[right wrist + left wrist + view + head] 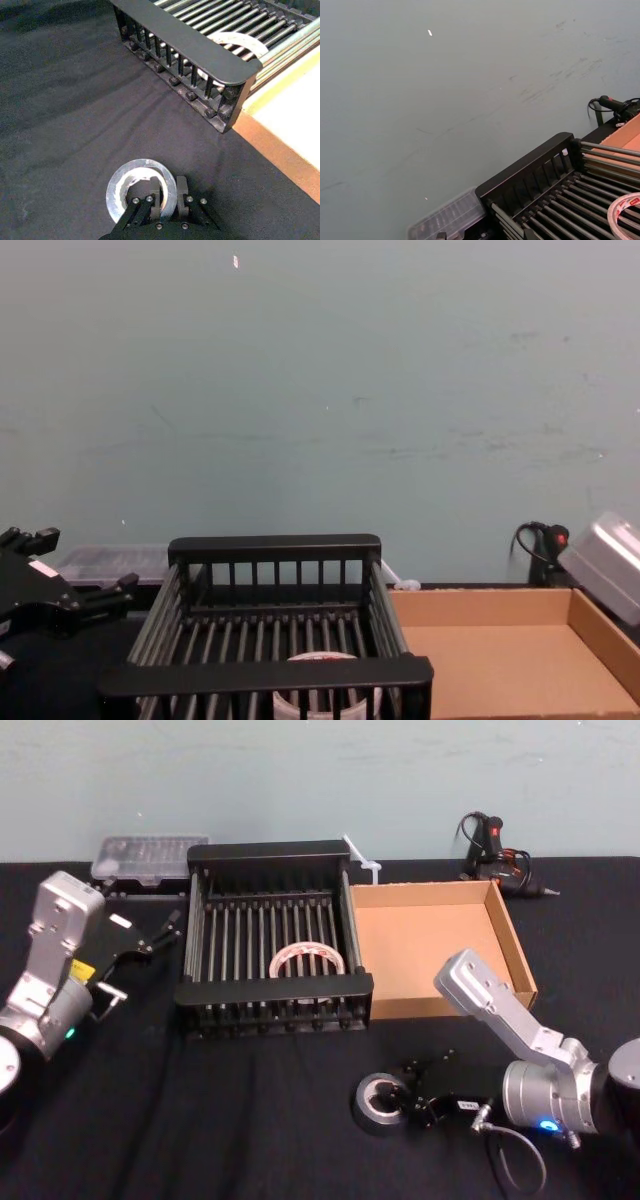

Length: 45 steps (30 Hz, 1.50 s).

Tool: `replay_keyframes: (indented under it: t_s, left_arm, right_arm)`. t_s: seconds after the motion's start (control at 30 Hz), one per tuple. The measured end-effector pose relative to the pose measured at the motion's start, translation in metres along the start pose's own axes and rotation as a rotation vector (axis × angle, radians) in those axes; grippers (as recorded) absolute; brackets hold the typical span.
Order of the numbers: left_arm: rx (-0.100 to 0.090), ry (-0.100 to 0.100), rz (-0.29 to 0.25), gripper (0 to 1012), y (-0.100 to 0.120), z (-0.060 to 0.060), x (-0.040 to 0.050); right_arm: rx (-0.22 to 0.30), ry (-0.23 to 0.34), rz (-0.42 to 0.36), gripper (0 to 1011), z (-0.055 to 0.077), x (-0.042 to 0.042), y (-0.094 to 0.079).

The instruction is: Pick up the white tape and place it into the black box , Pick up the silver tape and place it into the brown box.

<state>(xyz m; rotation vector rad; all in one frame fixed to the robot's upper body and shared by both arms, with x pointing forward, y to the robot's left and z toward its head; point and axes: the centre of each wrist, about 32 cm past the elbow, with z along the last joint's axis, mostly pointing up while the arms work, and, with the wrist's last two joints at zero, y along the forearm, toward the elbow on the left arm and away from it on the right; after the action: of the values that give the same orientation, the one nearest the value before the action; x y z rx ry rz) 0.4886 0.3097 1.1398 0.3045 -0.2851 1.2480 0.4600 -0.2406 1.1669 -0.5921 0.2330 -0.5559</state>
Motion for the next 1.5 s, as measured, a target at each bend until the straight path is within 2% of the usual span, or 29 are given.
replay_keyframes:
  t_s: [0.33, 0.6, 1.1, 1.33, 1.5]
  left_arm:
    - [0.000, 0.000, 0.000, 1001, 0.000, 0.000, 0.0000]
    - [0.000, 0.000, 0.000, 1001, 0.000, 0.000, 0.0000]
    - [0.000, 0.000, 0.000, 1001, 0.000, 0.000, 0.0000]
    - [0.000, 0.000, 0.000, 1001, 0.000, 0.000, 0.0000]
    - [0.000, 0.000, 0.000, 1001, 0.000, 0.000, 0.0000]
  right_arm:
    - [0.027, 0.008, -0.025, 199, 0.003, 0.0031, -0.006]
    - [0.058, 0.016, -0.080, 199, 0.007, 0.0103, -0.015]
    - [0.135, 0.059, -0.238, 199, 0.019, 0.0329, -0.026]
    - [0.163, 0.086, -0.322, 199, 0.028, 0.0471, -0.022]
    - [0.170, 0.101, -0.359, 199, 0.033, 0.0540, -0.018]
